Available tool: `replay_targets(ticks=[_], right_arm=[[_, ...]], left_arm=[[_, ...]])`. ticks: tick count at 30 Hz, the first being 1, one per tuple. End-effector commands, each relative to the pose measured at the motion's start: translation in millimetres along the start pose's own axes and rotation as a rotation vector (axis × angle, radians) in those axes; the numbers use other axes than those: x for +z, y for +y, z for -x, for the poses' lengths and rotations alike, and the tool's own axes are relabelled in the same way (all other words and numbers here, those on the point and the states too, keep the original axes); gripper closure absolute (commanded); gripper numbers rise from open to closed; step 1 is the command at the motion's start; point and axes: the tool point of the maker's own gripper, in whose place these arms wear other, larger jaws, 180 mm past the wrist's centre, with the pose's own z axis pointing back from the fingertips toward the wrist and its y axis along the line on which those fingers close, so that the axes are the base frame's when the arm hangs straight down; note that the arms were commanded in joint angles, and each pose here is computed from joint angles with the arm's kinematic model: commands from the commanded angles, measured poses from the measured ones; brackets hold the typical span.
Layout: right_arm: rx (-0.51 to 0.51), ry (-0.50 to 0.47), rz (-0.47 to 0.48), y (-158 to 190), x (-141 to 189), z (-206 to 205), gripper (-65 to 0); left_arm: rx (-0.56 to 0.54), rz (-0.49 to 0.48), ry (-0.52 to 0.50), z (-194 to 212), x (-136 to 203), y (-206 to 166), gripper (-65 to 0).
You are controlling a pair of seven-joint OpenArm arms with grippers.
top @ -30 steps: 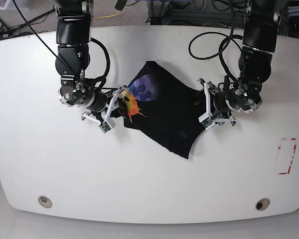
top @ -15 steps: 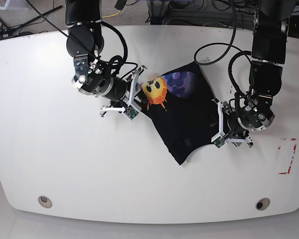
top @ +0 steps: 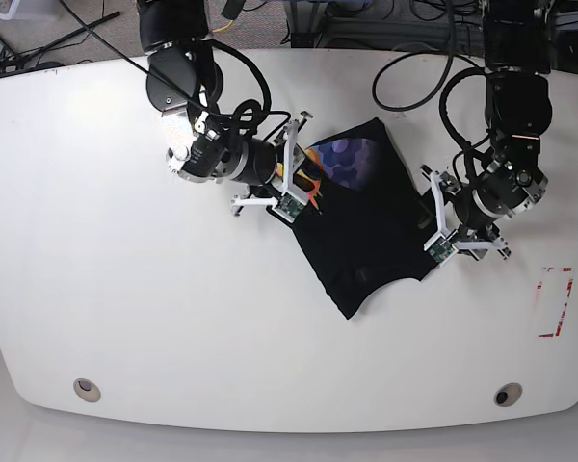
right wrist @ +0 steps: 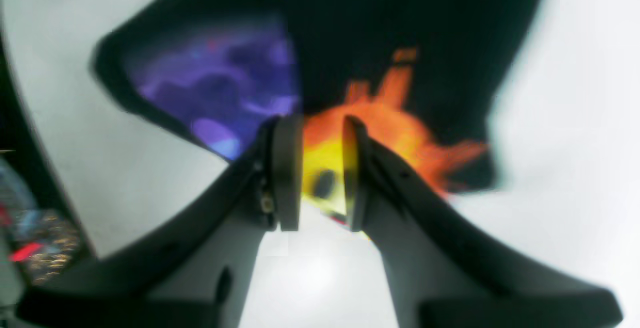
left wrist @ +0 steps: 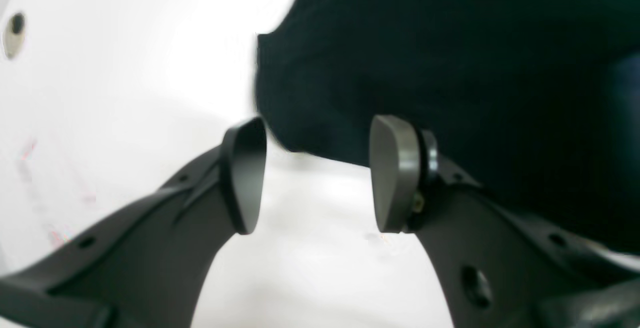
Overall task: Fold the T-shirt properly
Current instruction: 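Lift the folded shirt with the left gripper and carry it to the table corner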
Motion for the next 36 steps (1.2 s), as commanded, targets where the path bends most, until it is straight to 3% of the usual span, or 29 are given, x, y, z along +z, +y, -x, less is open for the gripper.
replay_targets(ticks=[1,6,11,16,20,24,27,33,36], right_arm=[[-0.007,-0.041,-0.066,16.3,-15.6,-13.3,-13.0],[-0.047,-0.035,-0.185,43.6,-51.1,2.5,-13.0],[-0.04,-0.067,-0.176,38.7,-48.6,-8.7,-13.0],[0.029,-0.104,-0.065,12.1,-12.8,-29.2,-13.0],[0.026,-0.135,0.052,-19.6,17.1,-40.0,-13.0],[0.01,-0.117,0.168,-55.7,46.0,-31.5,-13.2],[0.015,-0.095,0.209,-70.2,57.2,-22.9,-13.2],[-0.001,-0.06,0.27,-92.7,74.0,-5.9,-13.2],[-0.033,-0.063,0.308,-104.9,83.8,0.0,-13.2]], left_arm=[[0.01,-0.028,-0.052,-11.3,9.5,4.4,-31.1],[0.031,-0.029,-0.043,-0.9,16.1,-3.2,-31.1],[0.023,-0.013,-0.04,3.1,20.1,-14.8,-31.1],[0.055,0.011,-0.06,-2.0,17.6,-30.7,-31.1],[0.092,0.029,-0.089,-10.2,16.8,-45.5,-31.1],[0.154,0.047,-0.134,-27.0,11.6,-58.9,-31.5],[0.245,0.01,-0.152,-42.2,5.2,-62.2,-31.9],[0.378,-0.105,-0.181,-78.5,-3.9,-57.6,-45.6],[0.514,-0.144,-0.219,-93.1,-9.8,-59.4,-49.3]])
